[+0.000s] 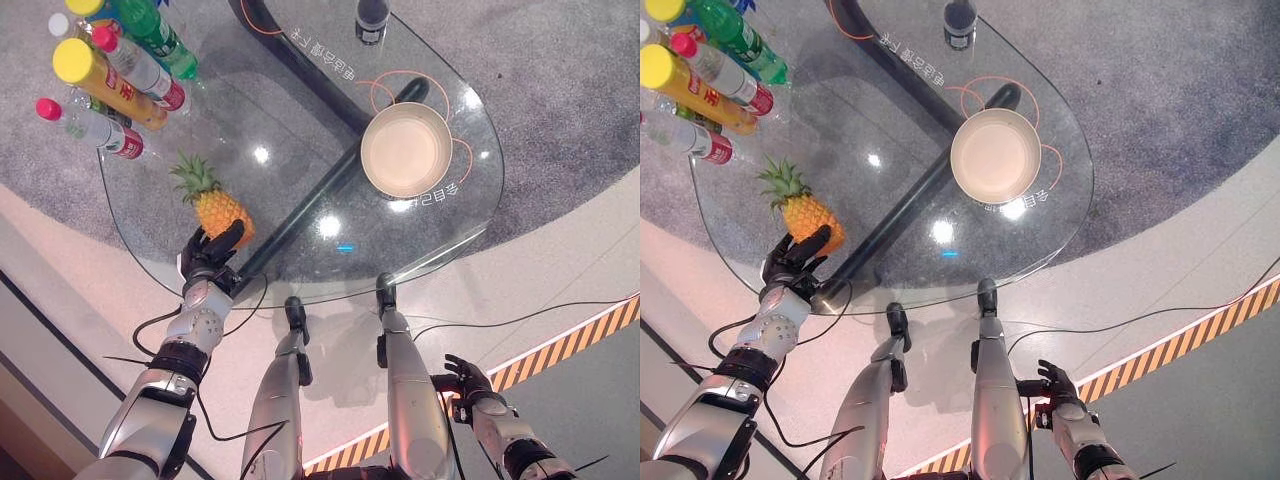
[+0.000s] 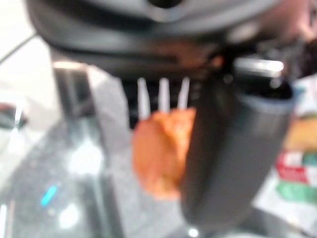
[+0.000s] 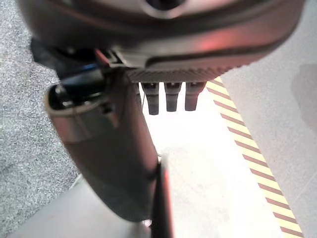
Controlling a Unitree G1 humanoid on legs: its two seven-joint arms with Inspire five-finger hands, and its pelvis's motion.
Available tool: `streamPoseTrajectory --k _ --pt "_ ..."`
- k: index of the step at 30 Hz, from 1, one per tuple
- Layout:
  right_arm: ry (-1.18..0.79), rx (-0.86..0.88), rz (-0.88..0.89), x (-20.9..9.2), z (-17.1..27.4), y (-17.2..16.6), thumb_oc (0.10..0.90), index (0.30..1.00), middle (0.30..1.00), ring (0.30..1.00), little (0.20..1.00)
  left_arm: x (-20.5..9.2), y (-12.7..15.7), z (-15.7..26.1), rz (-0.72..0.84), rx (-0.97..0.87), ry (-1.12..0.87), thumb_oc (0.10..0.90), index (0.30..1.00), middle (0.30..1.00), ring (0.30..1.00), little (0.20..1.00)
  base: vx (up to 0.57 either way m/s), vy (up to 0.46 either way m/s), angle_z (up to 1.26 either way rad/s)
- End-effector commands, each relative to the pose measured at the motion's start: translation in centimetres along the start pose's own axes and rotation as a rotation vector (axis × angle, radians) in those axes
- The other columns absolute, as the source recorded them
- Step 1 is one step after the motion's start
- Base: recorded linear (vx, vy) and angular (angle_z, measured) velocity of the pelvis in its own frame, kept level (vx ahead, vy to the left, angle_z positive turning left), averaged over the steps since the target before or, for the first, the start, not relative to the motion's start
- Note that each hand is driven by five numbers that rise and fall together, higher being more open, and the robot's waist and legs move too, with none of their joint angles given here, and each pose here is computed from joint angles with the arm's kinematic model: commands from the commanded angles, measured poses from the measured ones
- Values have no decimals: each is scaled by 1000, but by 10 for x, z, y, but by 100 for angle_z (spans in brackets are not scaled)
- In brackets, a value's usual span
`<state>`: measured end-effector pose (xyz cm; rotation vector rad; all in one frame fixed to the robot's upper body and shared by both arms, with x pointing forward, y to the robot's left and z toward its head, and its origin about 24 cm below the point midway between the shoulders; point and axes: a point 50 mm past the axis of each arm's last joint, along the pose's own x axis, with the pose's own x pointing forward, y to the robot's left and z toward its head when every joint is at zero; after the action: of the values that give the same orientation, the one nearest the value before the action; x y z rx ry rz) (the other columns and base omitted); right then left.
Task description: Pick up the fruit to the plate
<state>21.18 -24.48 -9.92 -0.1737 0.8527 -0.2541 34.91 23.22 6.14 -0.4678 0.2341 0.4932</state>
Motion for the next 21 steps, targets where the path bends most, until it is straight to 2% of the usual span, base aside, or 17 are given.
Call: streamPoseTrajectory --k 1,4,10,13,16,21 --pt "32 22 -71 -3 -11 -14 800 900 900 900 900 -1 -19 22 -98 -54 -72 100 300 300 300 200 0 0 0" --pt "7 161 -185 -4 -9 -24 800 900 900 900 900 -1 -11 29 -54 -24 -141 100 300 300 300 200 0 0 0" --pt "-94 253 -407 -9 6 -46 800 900 900 900 900 -8 -6 39 -19 26 -252 100 300 300 300 200 0 0 0" --pt "-190 378 -592 -18 20 -63 800 900 900 900 900 -15 -3 36 -25 81 -298 100 300 300 300 200 7 -14 -4" --pt "-211 401 -615 -20 23 -65 800 900 900 900 900 -17 -3 36 -29 89 -303 100 300 300 300 200 0 0 0" --pt "-417 485 -730 -36 58 -73 800 900 900 900 900 -29 1 35 -57 123 -347 100 300 300 300 200 0 0 0"
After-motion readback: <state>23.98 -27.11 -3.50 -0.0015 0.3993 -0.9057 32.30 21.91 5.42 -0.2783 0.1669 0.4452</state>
